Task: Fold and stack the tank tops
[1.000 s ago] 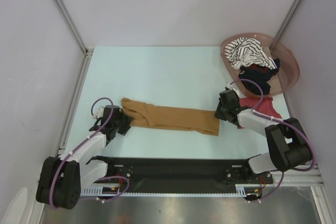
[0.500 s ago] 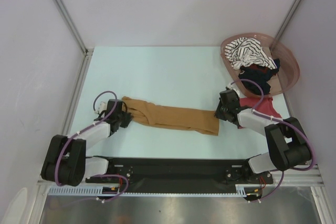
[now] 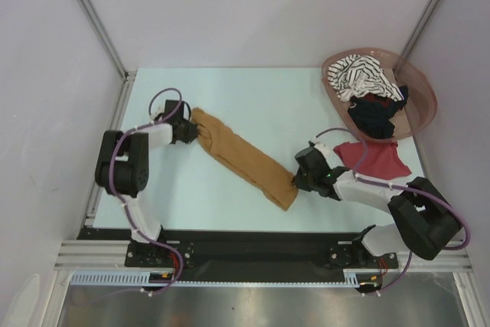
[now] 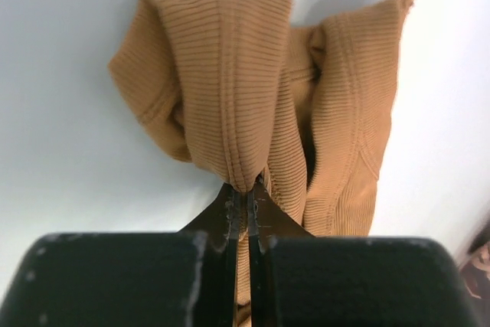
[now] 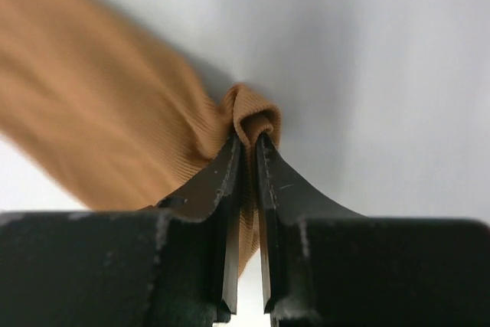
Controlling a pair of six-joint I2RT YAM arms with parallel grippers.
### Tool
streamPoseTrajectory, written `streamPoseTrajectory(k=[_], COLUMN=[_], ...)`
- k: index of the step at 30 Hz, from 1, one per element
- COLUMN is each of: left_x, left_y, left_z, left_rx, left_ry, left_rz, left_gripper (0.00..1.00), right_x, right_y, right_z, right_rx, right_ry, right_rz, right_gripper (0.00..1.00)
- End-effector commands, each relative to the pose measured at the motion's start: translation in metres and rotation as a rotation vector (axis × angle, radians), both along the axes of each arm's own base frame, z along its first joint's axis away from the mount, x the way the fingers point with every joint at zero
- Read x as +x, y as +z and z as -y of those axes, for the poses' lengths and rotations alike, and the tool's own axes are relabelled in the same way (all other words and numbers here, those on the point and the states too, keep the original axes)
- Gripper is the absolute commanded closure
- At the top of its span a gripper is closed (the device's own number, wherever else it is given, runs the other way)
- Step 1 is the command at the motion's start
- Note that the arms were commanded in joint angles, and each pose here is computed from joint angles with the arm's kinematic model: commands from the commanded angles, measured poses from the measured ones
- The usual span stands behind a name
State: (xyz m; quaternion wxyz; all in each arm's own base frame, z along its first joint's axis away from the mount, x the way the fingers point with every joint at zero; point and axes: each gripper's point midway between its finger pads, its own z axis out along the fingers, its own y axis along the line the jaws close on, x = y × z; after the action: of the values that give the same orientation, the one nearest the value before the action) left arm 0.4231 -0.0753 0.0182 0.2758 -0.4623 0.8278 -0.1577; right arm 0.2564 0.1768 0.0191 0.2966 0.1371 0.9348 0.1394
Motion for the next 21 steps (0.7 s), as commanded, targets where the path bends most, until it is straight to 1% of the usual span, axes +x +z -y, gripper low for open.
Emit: streamPoseTrajectory(k=[1,3,4,5,6,7,8,9,10,12,13,14,15,16,17,19,20,21], left_x=[0.048,0.063,0.085,0.093,0.098,0.115,0.121,0.122,0.138,0.142,0.145,0.155,0.155,0.158,0.159,0.163,0.164,0.165], left_y=[0.000,0.002,0.013,0.017,0.019,0.028,0.032,0.032,0.037,0.033,0.033,0.034,0.029,0.030,0.030,0.037,0.041,0.045], left_z=[0.034,0.051,0.074,0.087,0.100,0.129,0.144,0.162,0.177,0.193,0.196,0.200,0.192,0.183,0.177,0.159,0.154,0.150], left_rx=[-0.046,-0.017,-0.001,0.007,0.014,0.004,-0.014,-0.014,-0.024,-0.021,-0.015,-0.014,0.014,0.021,0.026,0.055,0.069,0.097], left_ry=[-0.145,-0.190,-0.231,-0.254,-0.287,-0.333,-0.367,-0.411,-0.436,-0.498,-0.512,-0.519,-0.509,-0.497,-0.494,-0.473,-0.475,-0.494], left_rz=[0.043,0.030,0.070,0.079,0.079,0.120,0.134,0.132,0.162,0.152,0.149,0.159,0.130,0.132,0.133,0.161,0.169,0.184], left_gripper=[1.00,1.00,1.00,1.00,1.00,1.00,1.00,1.00,1.00,0.99,0.96,0.85,0.78,0.71,0.51,0.36,0.26,0.22], right_x=[-0.060,-0.079,-0.086,-0.092,-0.099,-0.102,-0.104,-0.105,-0.107,-0.108,-0.108,-0.107,-0.105,-0.106,-0.105,-0.104,-0.105,-0.105], right_y=[-0.021,-0.019,-0.023,-0.024,-0.015,-0.015,-0.020,-0.014,-0.013,-0.010,-0.008,-0.007,0.002,0.002,0.006,0.014,0.014,0.015], right_z=[-0.030,-0.063,-0.076,-0.086,-0.110,-0.118,-0.124,-0.136,-0.140,-0.145,-0.143,-0.140,-0.140,-0.134,-0.133,-0.129,-0.128,-0.126], right_rx=[0.037,0.076,0.082,0.088,0.107,0.101,0.080,0.092,0.096,0.108,0.105,0.098,0.107,0.090,0.090,0.099,0.098,0.099], right_ry=[0.036,0.125,0.152,0.166,0.224,0.244,0.265,0.294,0.315,0.344,0.349,0.347,0.350,0.356,0.354,0.356,0.356,0.357], right_rz=[-0.157,-0.167,-0.178,-0.190,-0.176,-0.179,-0.187,-0.174,-0.175,-0.164,-0.160,-0.149,-0.127,-0.122,-0.105,-0.085,-0.083,-0.084], right_gripper=[1.00,0.99,0.98,0.96,0.95,0.94,0.88,0.86,0.84,0.74,0.69,0.63,0.62,0.60,0.58,0.55,0.54,0.54])
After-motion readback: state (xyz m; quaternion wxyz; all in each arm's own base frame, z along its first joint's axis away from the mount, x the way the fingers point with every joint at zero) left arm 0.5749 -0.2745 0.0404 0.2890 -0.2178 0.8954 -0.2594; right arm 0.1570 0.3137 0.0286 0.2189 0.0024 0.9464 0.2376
